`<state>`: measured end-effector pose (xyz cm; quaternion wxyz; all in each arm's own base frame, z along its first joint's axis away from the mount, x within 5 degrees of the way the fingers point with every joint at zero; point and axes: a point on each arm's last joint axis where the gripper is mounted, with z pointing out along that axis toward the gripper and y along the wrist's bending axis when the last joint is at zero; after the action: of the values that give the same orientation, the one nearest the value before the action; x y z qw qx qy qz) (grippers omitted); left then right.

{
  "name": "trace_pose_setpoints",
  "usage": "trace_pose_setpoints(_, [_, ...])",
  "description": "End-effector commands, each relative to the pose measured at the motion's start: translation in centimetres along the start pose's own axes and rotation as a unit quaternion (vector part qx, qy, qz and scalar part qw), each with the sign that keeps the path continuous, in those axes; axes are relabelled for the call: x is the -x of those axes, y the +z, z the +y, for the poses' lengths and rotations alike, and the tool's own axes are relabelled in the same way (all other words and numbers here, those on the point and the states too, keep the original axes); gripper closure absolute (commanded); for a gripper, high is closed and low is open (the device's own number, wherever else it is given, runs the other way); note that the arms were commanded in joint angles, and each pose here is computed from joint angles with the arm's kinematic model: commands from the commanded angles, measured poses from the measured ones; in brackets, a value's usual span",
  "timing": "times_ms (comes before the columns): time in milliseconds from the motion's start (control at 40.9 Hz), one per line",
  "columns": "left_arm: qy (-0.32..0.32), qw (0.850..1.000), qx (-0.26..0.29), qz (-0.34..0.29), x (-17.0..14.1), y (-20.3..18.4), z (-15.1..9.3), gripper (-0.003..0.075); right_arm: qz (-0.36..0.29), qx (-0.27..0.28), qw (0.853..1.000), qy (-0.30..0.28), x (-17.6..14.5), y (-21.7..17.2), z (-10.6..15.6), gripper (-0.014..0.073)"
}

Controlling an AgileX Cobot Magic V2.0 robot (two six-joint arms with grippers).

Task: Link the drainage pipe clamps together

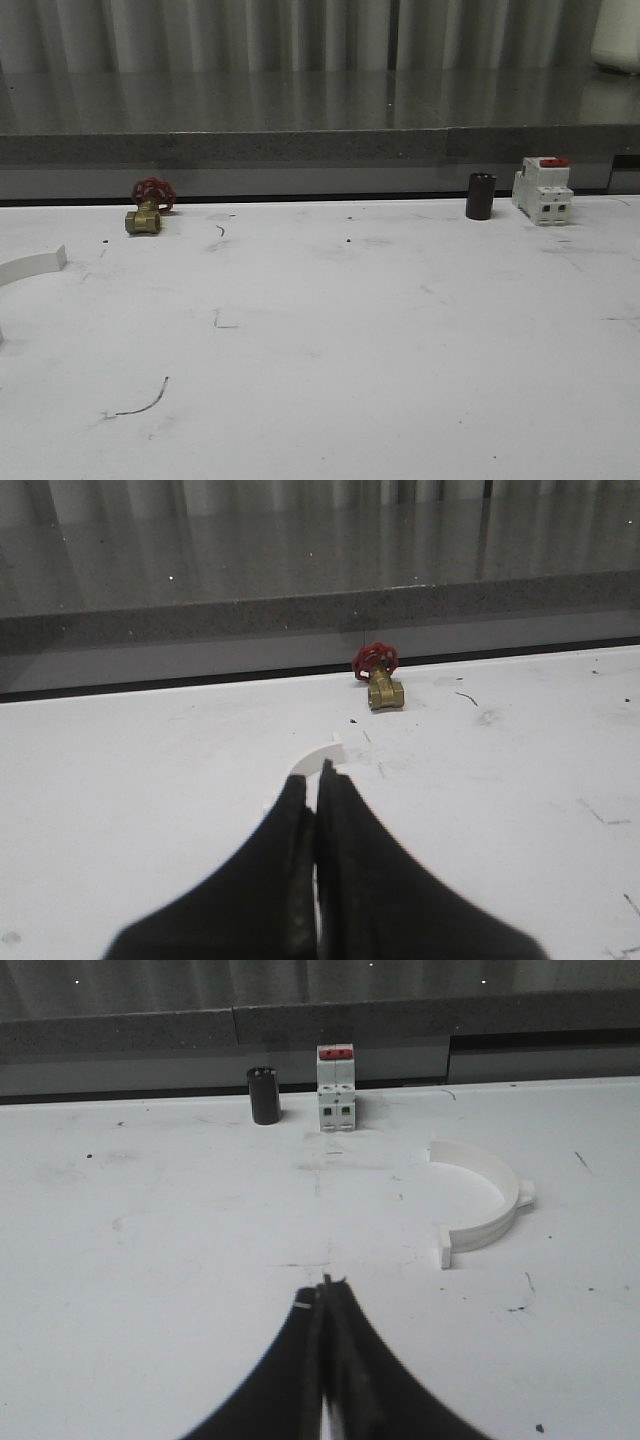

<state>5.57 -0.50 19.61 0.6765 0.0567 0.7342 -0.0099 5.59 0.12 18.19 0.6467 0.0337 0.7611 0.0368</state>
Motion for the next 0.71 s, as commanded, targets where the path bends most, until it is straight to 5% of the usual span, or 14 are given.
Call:
trace_pose_setpoints(0, [0.004,0.996,0.005,-0.085,1.4,-0.3,0.1,0.0741,-0.075,0.002,0.997,-0.002,1.6,-0.3,0.1,0.0658])
trace_pose_setpoints(220, [0.005,0.968,0.012,-0.249,7.2,-2.2,0.4,0.0741,-0.145,0.010,0.989,-0.002,6.9,-2.5,0.7,0.0655])
trace_pose_setpoints(489, [0.026,0.991,0.016,-0.132,13.0,-1.6,0.9,0.0741,-0.086,0.014,0.996,0.001,13.6,-3.3,1.5,0.0656])
trace_pose_setpoints(684, [0.026,0.997,0.012,-0.073,13.5,0.7,0.9,0.0741,-0.038,0.009,0.999,0.001,14.3,-1.5,1.5,0.0656])
